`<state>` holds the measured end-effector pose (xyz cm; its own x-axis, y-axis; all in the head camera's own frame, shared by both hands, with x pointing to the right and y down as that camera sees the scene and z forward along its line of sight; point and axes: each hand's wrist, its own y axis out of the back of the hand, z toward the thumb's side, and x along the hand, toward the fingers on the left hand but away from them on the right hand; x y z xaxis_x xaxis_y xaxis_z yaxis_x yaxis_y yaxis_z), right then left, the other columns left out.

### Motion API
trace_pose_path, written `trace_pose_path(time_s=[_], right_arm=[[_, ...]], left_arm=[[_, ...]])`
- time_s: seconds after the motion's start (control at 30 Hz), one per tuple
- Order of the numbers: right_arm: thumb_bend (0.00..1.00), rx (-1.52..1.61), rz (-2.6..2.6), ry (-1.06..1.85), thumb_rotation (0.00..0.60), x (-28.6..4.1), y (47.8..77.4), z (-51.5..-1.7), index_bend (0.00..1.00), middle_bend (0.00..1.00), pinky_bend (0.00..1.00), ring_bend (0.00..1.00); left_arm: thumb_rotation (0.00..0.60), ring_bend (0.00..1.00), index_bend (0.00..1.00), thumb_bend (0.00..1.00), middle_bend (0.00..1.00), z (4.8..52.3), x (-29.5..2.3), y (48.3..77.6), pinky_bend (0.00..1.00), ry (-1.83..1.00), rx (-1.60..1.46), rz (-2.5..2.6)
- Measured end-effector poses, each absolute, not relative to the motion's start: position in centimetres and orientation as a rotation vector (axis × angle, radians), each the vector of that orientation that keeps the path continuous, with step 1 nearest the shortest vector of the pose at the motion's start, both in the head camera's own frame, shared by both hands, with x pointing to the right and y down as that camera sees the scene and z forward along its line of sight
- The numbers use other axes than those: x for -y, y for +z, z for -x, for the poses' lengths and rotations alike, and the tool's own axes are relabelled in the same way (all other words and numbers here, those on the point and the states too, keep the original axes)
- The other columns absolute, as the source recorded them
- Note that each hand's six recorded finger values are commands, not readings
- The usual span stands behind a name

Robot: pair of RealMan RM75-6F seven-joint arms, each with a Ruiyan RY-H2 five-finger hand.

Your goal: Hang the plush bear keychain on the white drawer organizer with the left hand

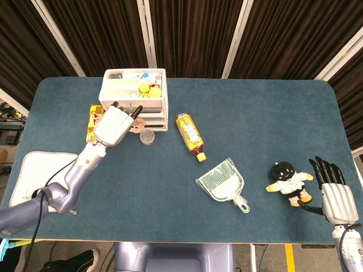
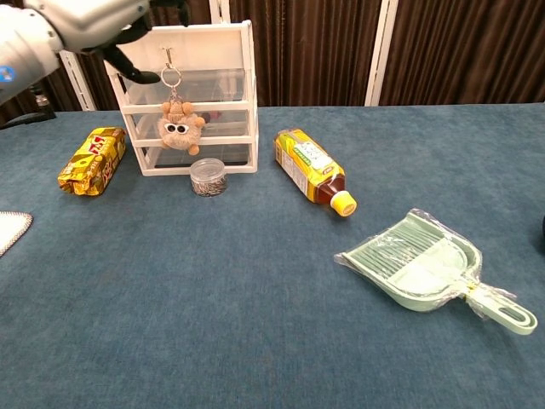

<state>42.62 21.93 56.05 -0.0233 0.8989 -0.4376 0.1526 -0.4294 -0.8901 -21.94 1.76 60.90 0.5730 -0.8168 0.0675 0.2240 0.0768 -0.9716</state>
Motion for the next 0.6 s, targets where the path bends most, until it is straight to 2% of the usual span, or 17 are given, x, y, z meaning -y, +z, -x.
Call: trace_pose_path(time_s=[0.07, 0.17, 0.27, 0.3, 0.4, 0.47, 0.6], right_arm=[[0.06, 1.108, 1.629, 1.507, 0.600, -22.0, 56.0, -42.6, 0.01, 0.00, 0.00, 0.00], [0.06, 1.094, 1.633, 1.508, 0.600, -22.1, 56.0, -42.5, 0.01, 0.00, 0.00, 0.00], [0.06, 1.067, 1.628, 1.522, 0.600, -22.2, 56.2, -42.5, 0.01, 0.00, 0.00, 0.00], [0.06, 1.061, 1.628, 1.529, 0.600, -22.3, 56.3, -42.5, 0.01, 0.00, 0.00, 0.00], [0.06, 1.048, 1.626, 1.543, 0.600, -22.4, 56.5, -42.6, 0.01, 0.00, 0.00, 0.00], [0.06, 1.032, 1.621, 1.560, 0.600, -22.5, 56.6, -42.7, 0.01, 0.00, 0.00, 0.00], [0.06, 1.017, 1.614, 1.588, 0.600, -22.5, 56.9, -42.9, 0.01, 0.00, 0.00, 0.00]], left_arm=[[0.600, 0.79, 0.34, 0.16, 0.83, 23.0, -3.1, 60.3, 0.65, -0.867, -0.628, 1.314], [0.600, 0.68, 0.32, 0.17, 0.68, 25.1, -5.5, 59.3, 0.55, -0.907, -0.686, 1.389], [0.600, 0.39, 0.26, 0.16, 0.39, 28.7, -8.9, 58.4, 0.40, -0.993, -0.763, 1.448], [0.600, 0.24, 0.22, 0.16, 0.27, 30.0, -9.9, 58.2, 0.31, -1.026, -0.784, 1.456], [0.600, 0.03, 0.13, 0.12, 0.06, 33.9, -13.1, 57.4, 0.09, -1.138, -0.844, 1.475], [0.600, 0.00, 0.08, 0.09, 0.00, 36.5, -15.3, 57.4, 0.01, -1.232, -0.876, 1.497], [0.600, 0.00, 0.01, 0.09, 0.00, 39.9, -18.3, 56.7, 0.00, -1.345, -0.908, 1.521]])
